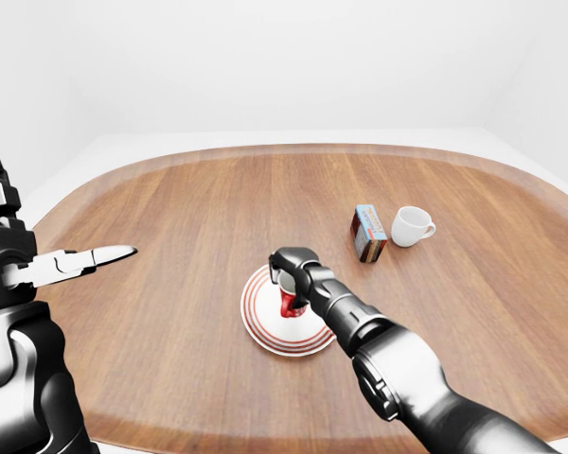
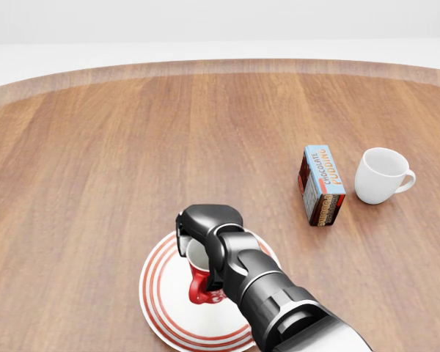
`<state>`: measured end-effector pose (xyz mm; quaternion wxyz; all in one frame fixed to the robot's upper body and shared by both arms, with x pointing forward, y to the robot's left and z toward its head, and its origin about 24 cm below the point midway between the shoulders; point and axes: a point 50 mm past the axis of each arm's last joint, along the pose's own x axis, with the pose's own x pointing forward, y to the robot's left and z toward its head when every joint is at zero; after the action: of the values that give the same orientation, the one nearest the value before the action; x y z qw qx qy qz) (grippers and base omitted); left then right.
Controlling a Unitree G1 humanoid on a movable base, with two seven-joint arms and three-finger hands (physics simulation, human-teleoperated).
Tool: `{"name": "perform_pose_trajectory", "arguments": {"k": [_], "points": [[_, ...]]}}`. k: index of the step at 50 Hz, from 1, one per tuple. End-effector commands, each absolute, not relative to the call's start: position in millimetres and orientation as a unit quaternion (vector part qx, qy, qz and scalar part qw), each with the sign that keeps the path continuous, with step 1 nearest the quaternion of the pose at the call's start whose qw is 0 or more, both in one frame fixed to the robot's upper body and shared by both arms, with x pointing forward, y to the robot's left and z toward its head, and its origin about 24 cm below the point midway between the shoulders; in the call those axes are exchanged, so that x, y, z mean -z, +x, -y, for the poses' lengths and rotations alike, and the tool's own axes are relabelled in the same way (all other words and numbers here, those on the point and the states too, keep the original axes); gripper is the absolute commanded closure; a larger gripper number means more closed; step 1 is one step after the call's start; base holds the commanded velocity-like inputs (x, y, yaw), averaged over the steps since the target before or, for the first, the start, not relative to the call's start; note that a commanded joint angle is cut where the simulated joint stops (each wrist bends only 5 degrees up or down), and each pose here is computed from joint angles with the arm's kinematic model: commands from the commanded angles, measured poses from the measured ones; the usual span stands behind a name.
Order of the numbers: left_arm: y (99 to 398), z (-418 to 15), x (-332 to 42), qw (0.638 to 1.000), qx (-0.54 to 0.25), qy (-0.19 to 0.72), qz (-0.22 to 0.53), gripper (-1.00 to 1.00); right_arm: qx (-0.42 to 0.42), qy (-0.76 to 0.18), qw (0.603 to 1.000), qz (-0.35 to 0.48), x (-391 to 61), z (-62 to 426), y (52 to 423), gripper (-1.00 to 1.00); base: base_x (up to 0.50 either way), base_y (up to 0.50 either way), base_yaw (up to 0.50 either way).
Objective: Pick up the red mug and put it on the plate
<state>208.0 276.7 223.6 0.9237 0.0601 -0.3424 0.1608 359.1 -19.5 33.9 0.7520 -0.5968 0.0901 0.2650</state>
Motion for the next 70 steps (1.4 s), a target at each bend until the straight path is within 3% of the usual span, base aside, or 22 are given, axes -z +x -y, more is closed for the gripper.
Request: {"name": "perform_pose_trajectory", "arguments": {"k": [1, 53, 54, 55, 56, 57, 70], "points": [[208, -278, -222, 0.925, -0.163, 0.061, 0.339, -1.0, -0.253, -0.6, 0.756, -0.068, -28, 19, 355, 1.0, 0.0, 0.0, 0.0], [213, -278, -213, 0.932, -0.161, 0.06, 0.318, -1.0, -0.238, -0.599, 0.761, -0.064, -4, 30, 341, 1.0, 0.0, 0.0, 0.0], [213, -278, -214, 0.932, -0.161, 0.06, 0.32, -1.0, -0.238, -0.6, 0.761, -0.064, -4, 30, 341, 0.31, 0.0, 0.0, 0.0], [212, -278, -214, 0.931, -0.161, 0.061, 0.321, -1.0, -0.237, -0.6, 0.762, -0.063, -5, 30, 342, 0.01, 0.0, 0.0, 0.0], [212, -278, -214, 0.931, -0.161, 0.061, 0.321, -1.0, -0.237, -0.6, 0.762, -0.063, -5, 30, 342, 0.01, 0.0, 0.0, 0.0], [213, -278, -215, 0.931, -0.161, 0.06, 0.321, -1.0, -0.238, -0.599, 0.762, -0.063, -5, 30, 342, -1.0, 0.0, 0.0, 0.0], [214, -277, -216, 0.931, -0.16, 0.059, 0.323, -1.0, -0.238, -0.6, 0.761, -0.065, -6, 31, 343, -1.0, 0.0, 0.0, 0.0]]}}
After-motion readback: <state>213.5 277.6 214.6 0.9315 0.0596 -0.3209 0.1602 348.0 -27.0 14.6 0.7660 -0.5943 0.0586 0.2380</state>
